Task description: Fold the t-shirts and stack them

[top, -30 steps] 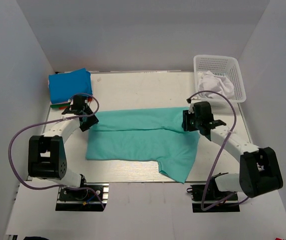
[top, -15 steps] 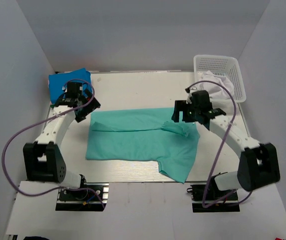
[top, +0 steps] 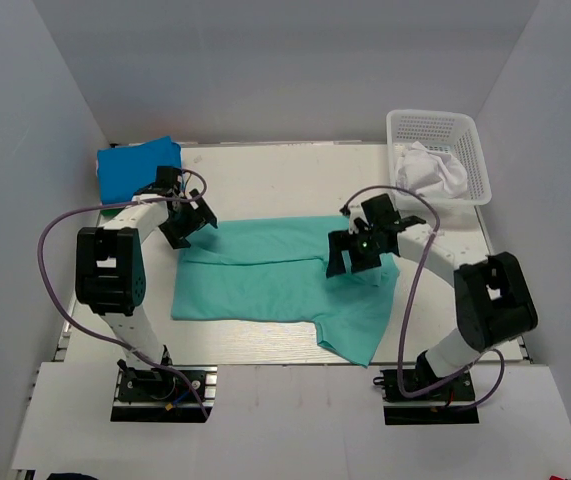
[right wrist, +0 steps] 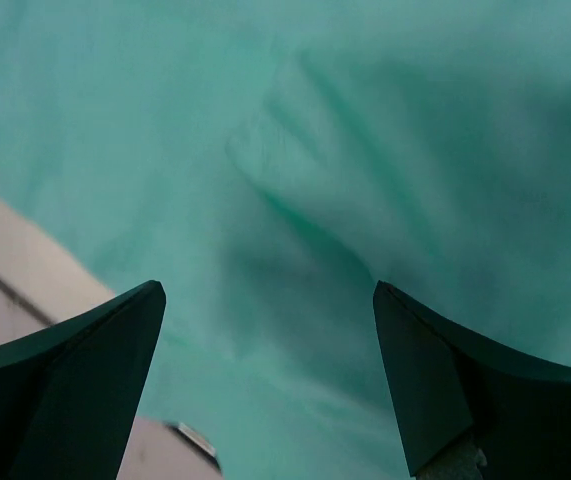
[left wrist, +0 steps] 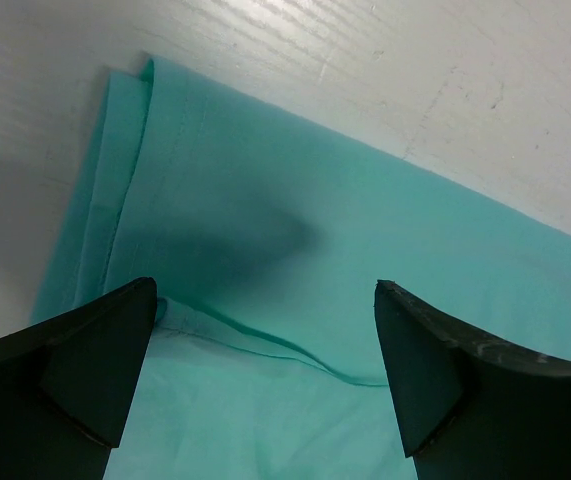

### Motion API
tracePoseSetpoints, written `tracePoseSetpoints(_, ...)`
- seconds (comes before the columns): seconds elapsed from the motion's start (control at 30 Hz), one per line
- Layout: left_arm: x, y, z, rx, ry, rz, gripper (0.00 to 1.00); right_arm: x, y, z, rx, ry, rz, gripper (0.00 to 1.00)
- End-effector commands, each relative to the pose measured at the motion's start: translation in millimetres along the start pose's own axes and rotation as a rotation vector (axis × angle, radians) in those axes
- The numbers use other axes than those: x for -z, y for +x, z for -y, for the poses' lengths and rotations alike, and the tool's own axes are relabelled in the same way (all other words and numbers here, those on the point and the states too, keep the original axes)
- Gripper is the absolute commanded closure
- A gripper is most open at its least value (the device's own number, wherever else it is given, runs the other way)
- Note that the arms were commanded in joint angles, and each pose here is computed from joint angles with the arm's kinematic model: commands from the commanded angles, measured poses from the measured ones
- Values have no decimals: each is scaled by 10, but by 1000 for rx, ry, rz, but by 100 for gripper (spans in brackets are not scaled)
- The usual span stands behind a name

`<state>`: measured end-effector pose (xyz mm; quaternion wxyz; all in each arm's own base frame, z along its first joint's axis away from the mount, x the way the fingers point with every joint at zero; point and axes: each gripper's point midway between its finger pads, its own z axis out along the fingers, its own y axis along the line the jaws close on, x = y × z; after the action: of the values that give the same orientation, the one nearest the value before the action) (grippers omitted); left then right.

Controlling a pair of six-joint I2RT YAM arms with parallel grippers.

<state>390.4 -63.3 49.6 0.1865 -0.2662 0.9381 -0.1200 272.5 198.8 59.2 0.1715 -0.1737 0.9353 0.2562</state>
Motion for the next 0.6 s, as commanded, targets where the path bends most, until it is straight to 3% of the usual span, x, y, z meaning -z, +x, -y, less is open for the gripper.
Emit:
tracePoseSetpoints(0.0, 142, 29, 62, -28, 18, -23, 0, 312, 449, -290, 26, -102, -101, 10)
tracePoseSetpoints(0.07, 166, 168, -72, -36, -28, -65, 0, 383, 539, -283, 15, -82, -114, 10)
tracePoseSetpoints(0.3, 497, 745, -750, -14, -242, -187, 0, 550, 34, -32, -62, 136, 94, 10)
tracePoseSetpoints(0.43, 652, 615, -886, -6, -347, -123, 0, 567, -290, 104, -88, 223, 149, 10)
tracePoseSetpoints(0.57, 811, 224, -478, 4, -234, -10, 0, 555, -610, 231, -155, 290, 228, 10)
